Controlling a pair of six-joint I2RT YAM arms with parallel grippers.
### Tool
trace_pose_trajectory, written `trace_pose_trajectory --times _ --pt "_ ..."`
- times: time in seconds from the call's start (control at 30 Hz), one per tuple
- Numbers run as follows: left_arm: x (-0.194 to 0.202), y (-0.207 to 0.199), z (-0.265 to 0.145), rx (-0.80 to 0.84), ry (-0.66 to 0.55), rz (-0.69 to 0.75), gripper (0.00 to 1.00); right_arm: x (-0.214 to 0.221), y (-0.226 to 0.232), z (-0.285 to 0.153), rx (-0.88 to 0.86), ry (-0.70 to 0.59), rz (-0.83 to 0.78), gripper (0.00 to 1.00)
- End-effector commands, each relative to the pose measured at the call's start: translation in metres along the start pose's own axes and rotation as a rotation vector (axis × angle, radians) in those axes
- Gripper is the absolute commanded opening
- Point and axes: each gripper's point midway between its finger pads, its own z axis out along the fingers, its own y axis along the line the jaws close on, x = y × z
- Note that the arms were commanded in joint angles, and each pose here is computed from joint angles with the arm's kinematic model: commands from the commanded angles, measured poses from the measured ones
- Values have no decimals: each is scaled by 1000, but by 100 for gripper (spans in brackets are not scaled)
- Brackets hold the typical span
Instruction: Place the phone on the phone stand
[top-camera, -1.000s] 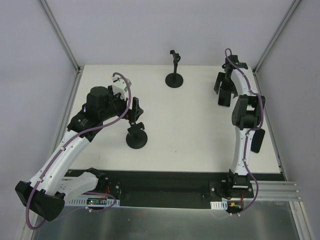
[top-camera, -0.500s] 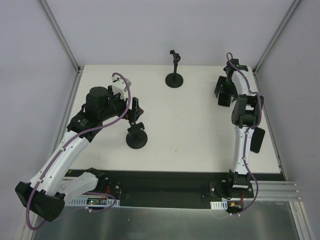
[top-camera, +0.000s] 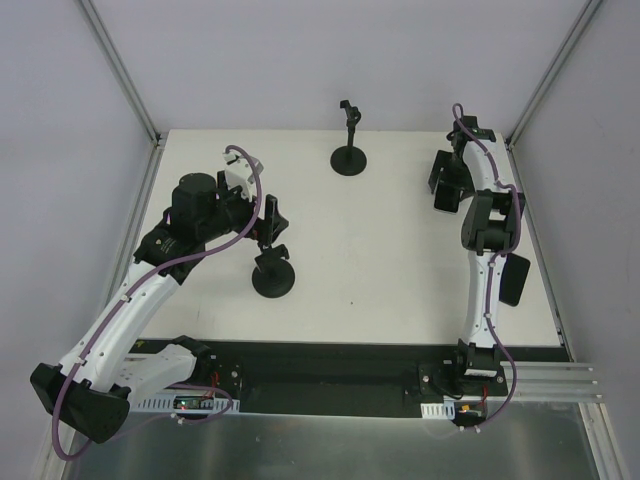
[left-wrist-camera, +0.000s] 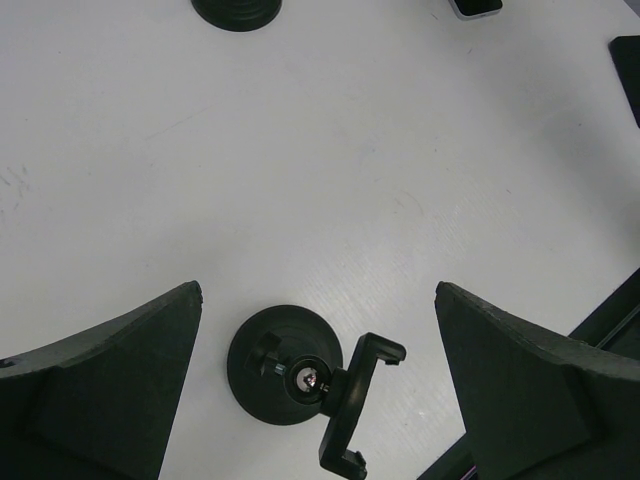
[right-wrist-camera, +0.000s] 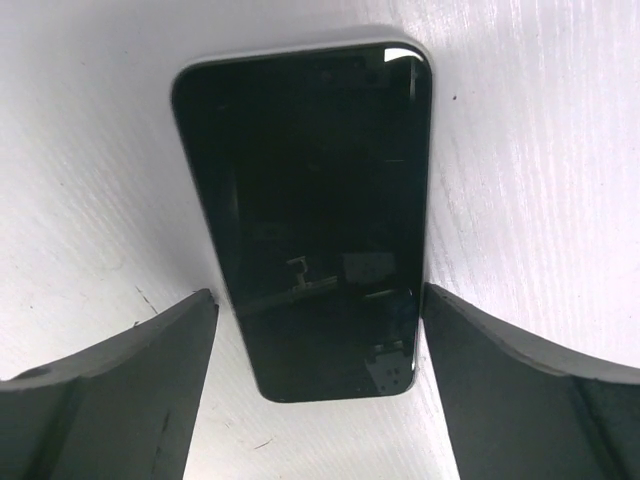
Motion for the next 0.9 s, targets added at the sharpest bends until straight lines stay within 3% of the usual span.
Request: trace_pose_trajectory --times 0.0,0.17,0.43,0.67,0.87 --pt "-6 0 1 15 -29 1 99 12 -3 9 0 60 -30 81" --pt "-5 0 1 15 -26 -2 99 10 5 3 -50 50 -25 62" --pt "-4 0 3 19 -20 -9 99 2 6 -19 -75 -17 -24 41" --pt "-4 -1 2 24 -21 -12 99 1 19 -27 -159 -55 -20 1" --pt "-6 -2 1 26 -26 -13 99 1 22 -33 -197 -126 -2 1"
